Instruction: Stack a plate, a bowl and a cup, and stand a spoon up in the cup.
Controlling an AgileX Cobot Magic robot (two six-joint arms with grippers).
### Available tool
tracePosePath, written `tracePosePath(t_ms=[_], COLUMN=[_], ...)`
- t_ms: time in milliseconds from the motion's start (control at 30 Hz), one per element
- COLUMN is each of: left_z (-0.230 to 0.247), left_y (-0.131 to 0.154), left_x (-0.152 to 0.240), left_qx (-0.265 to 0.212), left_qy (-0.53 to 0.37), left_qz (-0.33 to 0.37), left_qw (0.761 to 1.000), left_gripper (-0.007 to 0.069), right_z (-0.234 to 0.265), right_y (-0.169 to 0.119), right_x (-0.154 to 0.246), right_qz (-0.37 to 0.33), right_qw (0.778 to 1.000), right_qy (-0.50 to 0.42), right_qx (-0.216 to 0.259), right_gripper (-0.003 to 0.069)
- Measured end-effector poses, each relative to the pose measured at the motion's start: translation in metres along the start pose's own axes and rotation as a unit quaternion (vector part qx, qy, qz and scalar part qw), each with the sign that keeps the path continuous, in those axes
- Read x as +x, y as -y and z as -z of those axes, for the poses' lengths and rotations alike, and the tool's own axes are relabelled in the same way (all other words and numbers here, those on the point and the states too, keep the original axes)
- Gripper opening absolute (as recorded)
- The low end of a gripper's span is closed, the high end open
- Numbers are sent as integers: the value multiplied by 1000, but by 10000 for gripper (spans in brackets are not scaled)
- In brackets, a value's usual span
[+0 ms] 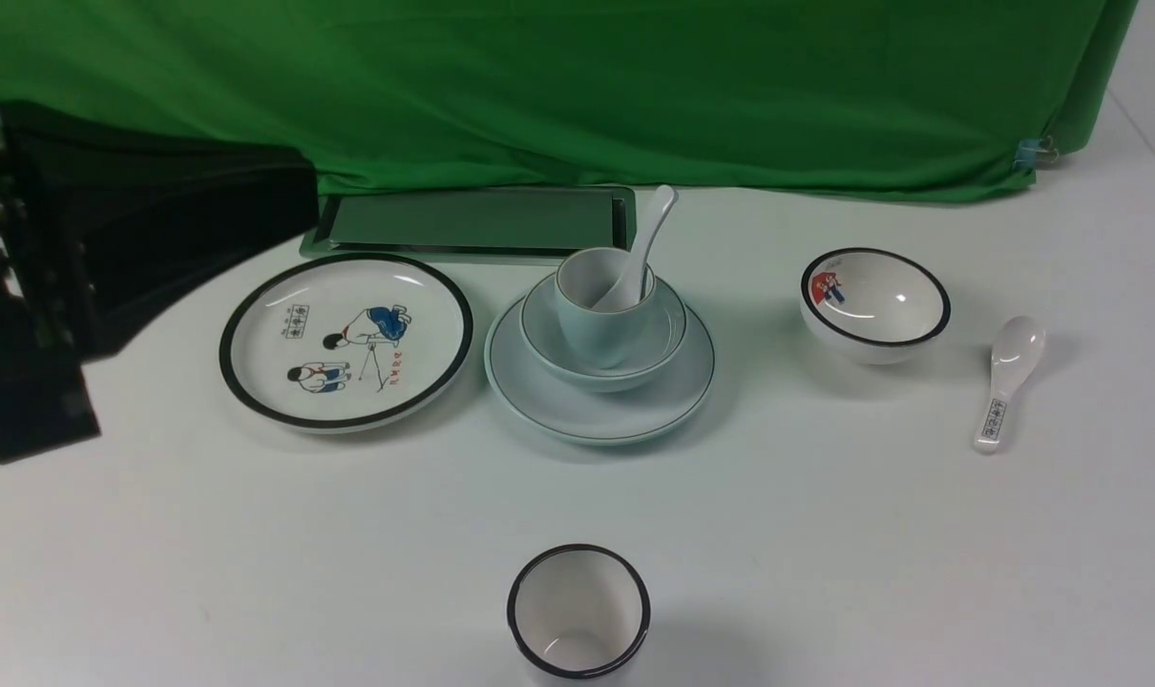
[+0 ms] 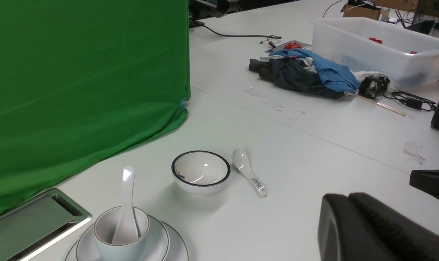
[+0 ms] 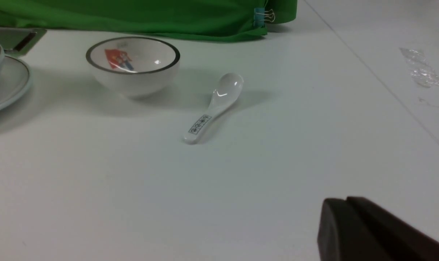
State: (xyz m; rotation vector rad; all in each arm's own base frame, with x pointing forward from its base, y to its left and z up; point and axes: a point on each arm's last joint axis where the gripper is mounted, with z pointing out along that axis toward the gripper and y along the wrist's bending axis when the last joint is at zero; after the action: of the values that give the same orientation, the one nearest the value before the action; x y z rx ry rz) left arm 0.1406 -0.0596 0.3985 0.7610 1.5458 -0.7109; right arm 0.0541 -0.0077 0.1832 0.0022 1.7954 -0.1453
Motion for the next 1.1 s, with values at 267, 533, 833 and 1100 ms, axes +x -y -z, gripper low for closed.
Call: tracePosePath(t_ms=[267,533,833,1100], left_z=[1,9,26,55], left_y=[-9,-27,-32,-23], left_x=[-3,-27,-47,11], left_qx=[-50,-159,-264,-422], left_qy=[17,146,249,179], left_qz=[-13,-26,-182,-138], left_qw=[999,976,914,878], left_gripper=[-31,-31,-31,-31], right_z=[0,0,0,0], right_y=[0,0,0,0], right_x=[0,0,0,0], right_qz=[0,0,0,-1], right_qw=[1000,1000,1000,1000], right_qy=[0,0,0,0], right_qx=[0,0,0,0], right_gripper=[62,72,88,104])
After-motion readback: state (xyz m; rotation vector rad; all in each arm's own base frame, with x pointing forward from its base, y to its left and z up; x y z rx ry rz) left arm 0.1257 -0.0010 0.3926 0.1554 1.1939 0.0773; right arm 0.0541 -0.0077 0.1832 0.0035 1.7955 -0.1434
